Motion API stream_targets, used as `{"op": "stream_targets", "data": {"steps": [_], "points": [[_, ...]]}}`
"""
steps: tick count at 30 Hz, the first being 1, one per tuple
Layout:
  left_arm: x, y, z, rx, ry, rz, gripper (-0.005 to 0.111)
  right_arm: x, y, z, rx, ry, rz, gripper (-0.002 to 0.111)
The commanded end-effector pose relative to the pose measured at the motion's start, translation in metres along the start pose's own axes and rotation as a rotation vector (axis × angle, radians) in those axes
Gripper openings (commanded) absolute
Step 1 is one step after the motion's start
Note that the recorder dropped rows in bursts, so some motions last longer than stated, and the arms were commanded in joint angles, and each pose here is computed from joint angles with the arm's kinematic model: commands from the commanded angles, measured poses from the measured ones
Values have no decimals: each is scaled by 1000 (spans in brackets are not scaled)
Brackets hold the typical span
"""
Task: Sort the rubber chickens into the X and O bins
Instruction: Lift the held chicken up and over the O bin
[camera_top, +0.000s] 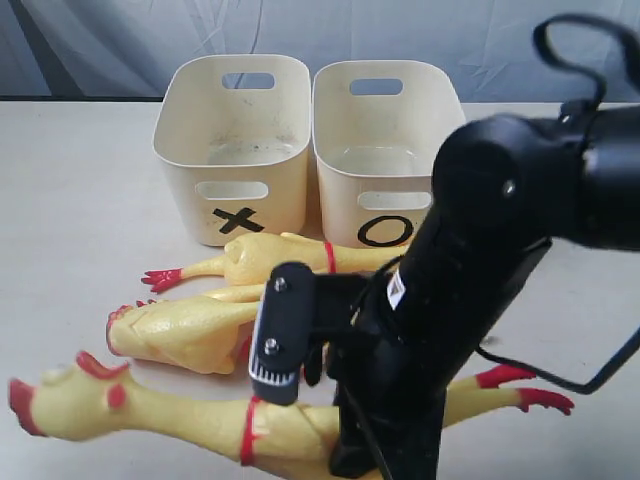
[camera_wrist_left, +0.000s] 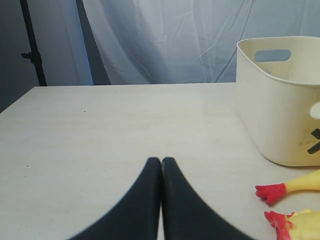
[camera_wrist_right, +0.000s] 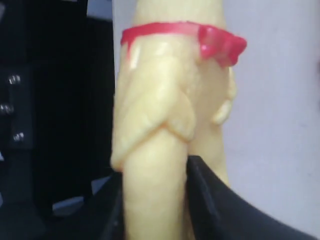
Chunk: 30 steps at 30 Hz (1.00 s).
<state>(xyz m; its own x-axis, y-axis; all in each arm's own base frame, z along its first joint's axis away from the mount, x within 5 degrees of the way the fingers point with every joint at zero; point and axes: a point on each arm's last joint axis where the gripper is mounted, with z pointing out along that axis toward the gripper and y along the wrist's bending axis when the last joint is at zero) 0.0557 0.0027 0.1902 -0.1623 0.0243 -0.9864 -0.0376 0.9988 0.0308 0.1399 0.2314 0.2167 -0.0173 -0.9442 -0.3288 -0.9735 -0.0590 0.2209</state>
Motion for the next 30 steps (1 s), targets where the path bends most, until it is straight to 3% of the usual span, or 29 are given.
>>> {"op": "stream_targets", "data": {"steps": [1, 4, 8, 10, 12, 18, 21, 30], "points": [[-1, 0, -1, 3, -11, -3, 0, -19, 11, -41, 50, -116, -78, -1], [-1, 0, -1, 3, -11, -3, 0, -32, 11, -63, 113, -191, -112, -1], [-1, 0, -1, 3, -11, -3, 0, -67, -6, -107, 422, -452, -152, -1], [-1, 0, -1, 3, -11, -3, 0, -78, -27, -132, 681, -683, -53, -1], [-1, 0, -1, 3, -11, -3, 0, -73, -47, -149, 790, -817, 91, -1], [-1, 0, -1, 3, -11, -3, 0, -22, -122, -169, 984, -901, 416, -1], [-1, 0, -1, 3, -11, -3, 0, -14, -139, -173, 1052, -1008, 538, -1], [-1, 0, -1, 3, -11, -3, 0, -6, -186, -137, 1209, -999, 602, -1]]}}
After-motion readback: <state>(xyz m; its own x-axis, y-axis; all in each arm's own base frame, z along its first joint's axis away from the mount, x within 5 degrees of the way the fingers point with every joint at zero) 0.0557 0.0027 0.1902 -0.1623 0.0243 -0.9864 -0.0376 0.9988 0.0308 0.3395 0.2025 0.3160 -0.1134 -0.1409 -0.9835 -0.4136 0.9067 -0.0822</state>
